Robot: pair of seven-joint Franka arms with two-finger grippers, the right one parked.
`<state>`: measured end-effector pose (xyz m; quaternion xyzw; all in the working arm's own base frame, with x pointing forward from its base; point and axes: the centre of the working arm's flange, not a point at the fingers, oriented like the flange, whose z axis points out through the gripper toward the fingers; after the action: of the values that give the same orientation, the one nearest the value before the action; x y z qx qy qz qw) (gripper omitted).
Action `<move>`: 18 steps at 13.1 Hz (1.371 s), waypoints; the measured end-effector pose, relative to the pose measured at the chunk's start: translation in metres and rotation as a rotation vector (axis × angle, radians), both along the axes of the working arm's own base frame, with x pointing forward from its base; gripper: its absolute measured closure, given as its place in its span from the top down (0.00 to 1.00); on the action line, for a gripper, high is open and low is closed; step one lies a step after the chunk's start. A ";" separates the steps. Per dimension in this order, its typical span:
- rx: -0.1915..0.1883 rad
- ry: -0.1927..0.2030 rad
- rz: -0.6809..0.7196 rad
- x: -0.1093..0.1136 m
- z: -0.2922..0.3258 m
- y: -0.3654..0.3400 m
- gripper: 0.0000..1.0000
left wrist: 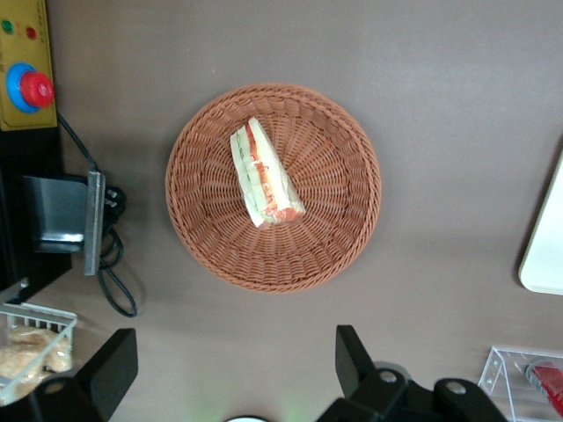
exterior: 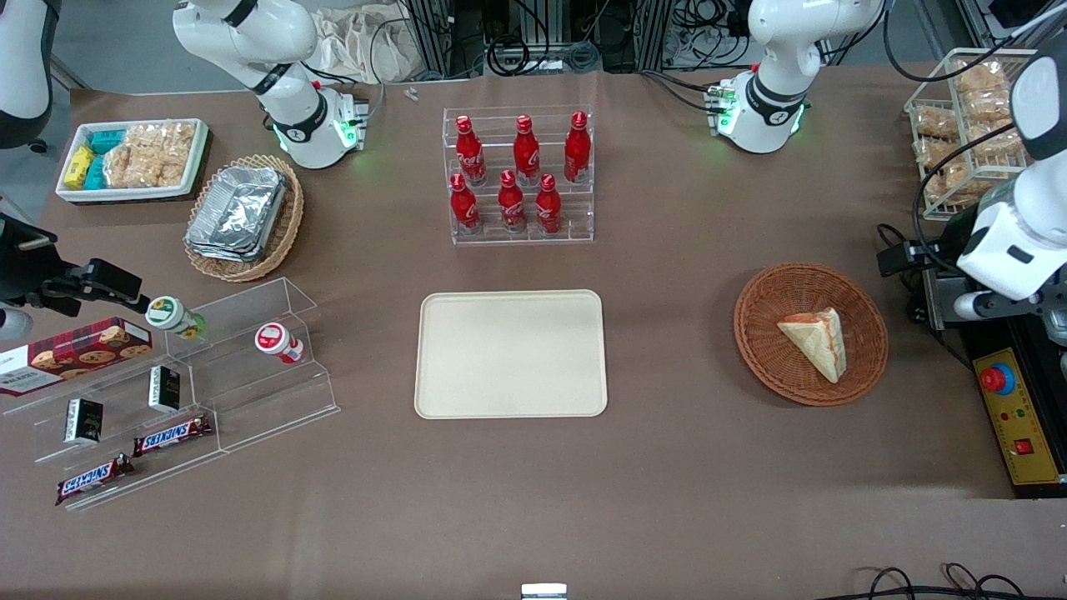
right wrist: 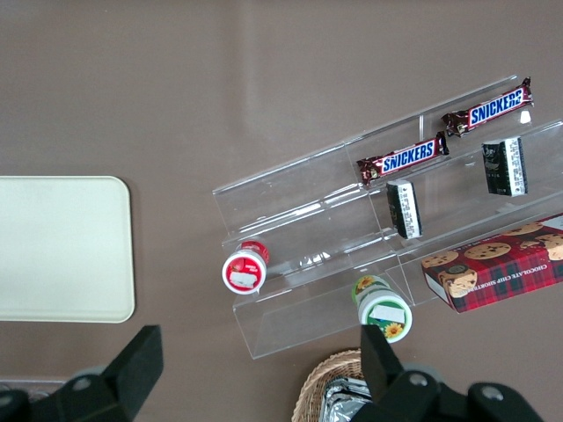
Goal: Place sandwich from basket to tray
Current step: 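Move the left gripper over the wrapped sandwich in the wicker basket, then lower the left gripper, close on the sandwich and lift it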
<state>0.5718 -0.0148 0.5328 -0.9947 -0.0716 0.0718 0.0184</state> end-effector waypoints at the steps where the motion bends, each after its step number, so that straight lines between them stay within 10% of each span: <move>1: 0.006 0.001 0.042 0.000 -0.017 -0.001 1.00; 12: 0.020 -0.107 0.432 -0.027 -0.194 -0.001 1.00; 18: 0.050 -0.086 0.468 -0.029 -0.244 0.003 1.00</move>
<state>0.5430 -0.0115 0.2889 -0.9524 -0.3026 0.0297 0.0226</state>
